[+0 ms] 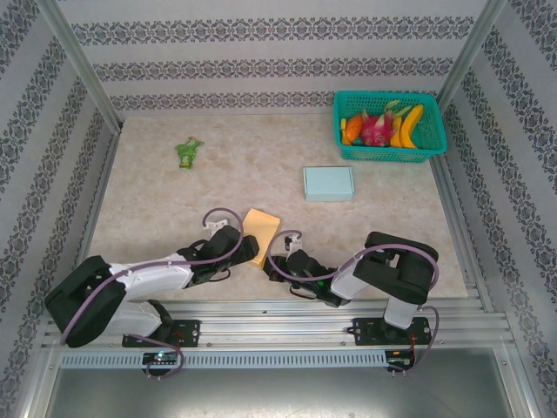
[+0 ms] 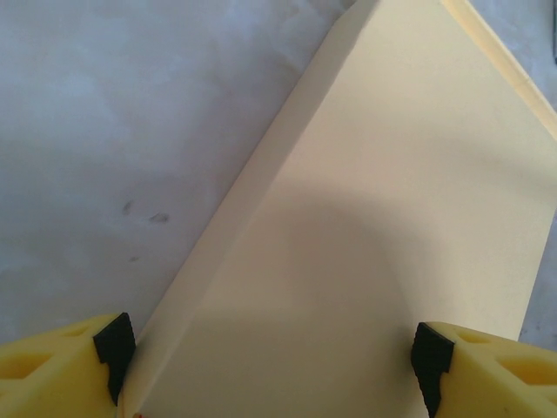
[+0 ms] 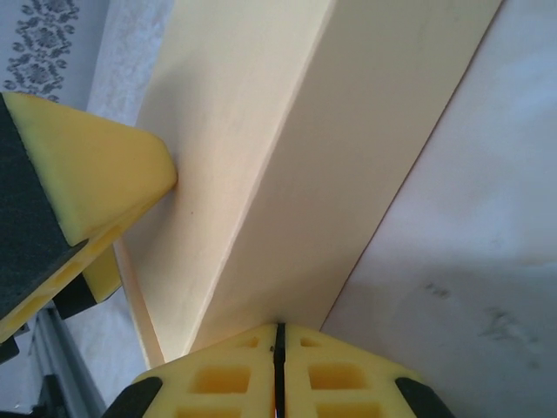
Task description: Fold the paper box
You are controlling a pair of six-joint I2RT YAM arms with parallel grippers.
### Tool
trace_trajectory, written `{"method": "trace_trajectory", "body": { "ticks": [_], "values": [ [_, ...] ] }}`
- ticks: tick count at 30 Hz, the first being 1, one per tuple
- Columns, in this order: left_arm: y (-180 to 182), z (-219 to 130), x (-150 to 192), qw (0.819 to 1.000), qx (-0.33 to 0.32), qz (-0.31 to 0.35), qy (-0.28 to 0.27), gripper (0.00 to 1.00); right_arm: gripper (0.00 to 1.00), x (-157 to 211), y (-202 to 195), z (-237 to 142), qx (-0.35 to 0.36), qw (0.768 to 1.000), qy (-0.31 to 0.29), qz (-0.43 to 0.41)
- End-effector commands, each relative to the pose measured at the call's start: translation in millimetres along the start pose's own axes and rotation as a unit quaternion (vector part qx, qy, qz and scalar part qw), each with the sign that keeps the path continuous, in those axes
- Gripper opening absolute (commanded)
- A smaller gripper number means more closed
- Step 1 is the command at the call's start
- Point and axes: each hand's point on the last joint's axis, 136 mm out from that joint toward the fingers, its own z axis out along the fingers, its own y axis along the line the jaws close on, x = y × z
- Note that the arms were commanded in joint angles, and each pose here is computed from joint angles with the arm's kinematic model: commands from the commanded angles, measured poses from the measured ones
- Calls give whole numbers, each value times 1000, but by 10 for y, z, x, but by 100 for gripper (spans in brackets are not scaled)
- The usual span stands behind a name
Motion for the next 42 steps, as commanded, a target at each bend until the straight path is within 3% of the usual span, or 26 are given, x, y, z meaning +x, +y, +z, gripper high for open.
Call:
{"method": "trace_trajectory", "body": {
  "ticks": [1,13,19,24,27,31,35,42],
  "values": [
    [-602,-31,191,993,108,-6,56,84,9,-3,287,9,-31,999,9,-29],
    [2,-239,-378,999,1,-32,-24,86,21,-116,-111,-389,83,990,-4,-113],
    [141,-407,-339,999,-1,-40,-35,86,27,-282,-206,-689,137,975,-18,-174],
    [103,-496,-220,998,19,-44,-28,85,40,-614,-58,-999,177,951,-26,-253],
    [31,-534,-145,998,29,-40,-31,85,51,-833,4,-1083,178,947,-31,-264],
    [-85,-485,-11,999,39,-29,-21,85,59,-1127,36,-1053,164,952,-28,-257],
    [-139,-369,75,999,38,-32,-8,85,60,-1305,67,-827,137,959,12,-248],
    [-135,-275,86,999,27,-29,-9,85,61,-1466,98,-342,131,950,43,-281]
  ]
}}
